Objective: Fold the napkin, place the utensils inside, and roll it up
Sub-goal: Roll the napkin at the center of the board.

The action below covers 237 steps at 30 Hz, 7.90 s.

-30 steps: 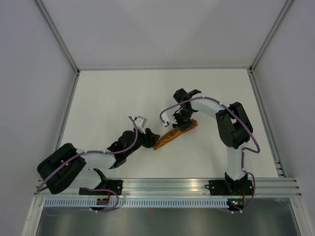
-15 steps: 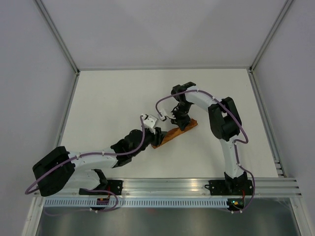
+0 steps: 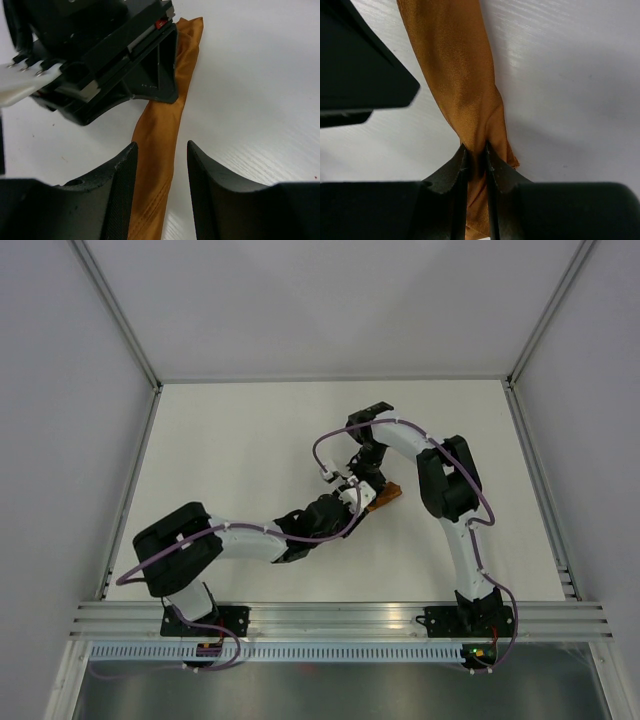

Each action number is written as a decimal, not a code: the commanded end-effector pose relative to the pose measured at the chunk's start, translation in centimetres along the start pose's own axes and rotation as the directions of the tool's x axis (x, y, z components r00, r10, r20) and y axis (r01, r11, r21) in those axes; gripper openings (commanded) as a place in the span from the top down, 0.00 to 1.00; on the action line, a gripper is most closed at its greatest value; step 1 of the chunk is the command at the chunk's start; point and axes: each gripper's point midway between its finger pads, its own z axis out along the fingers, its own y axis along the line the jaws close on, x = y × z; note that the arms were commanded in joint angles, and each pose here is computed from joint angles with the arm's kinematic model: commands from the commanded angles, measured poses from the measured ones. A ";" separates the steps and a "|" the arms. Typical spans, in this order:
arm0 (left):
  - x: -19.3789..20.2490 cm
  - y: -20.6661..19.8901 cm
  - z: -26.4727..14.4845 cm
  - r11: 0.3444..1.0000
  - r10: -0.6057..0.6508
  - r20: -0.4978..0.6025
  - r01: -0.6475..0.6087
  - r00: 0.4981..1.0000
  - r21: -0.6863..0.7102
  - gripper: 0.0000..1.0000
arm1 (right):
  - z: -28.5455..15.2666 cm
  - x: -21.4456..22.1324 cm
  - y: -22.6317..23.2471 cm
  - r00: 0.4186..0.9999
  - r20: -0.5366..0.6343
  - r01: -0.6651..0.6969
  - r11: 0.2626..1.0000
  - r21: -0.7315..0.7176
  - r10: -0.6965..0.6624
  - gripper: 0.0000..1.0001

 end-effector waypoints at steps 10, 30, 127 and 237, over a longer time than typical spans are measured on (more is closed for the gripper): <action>0.9 -1.3 3.8 0.987 0.156 -0.050 -0.154 0.986 0.048 0.50 | 4.5 3.6 -0.1 0.994 -0.084 -0.083 0.987 -0.137 0.072 0.93; 5.1 1.0 4.9 0.972 0.195 -0.162 -0.213 0.967 -0.099 0.56 | 4.3 3.6 0.1 0.993 -0.068 -0.106 0.981 -0.165 0.096 0.91; 14.5 -2.6 4.3 0.878 -0.477 -0.513 0.408 0.713 -0.250 0.98 | -19.0 5.8 6.5 0.666 0.639 -0.738 0.460 0.493 0.384 0.34; 3.7 -4.2 9.1 0.750 -0.650 -0.352 0.644 0.673 -0.153 0.47 | -6.9 8.4 -9.7 0.490 0.496 -0.851 0.270 0.451 0.717 0.73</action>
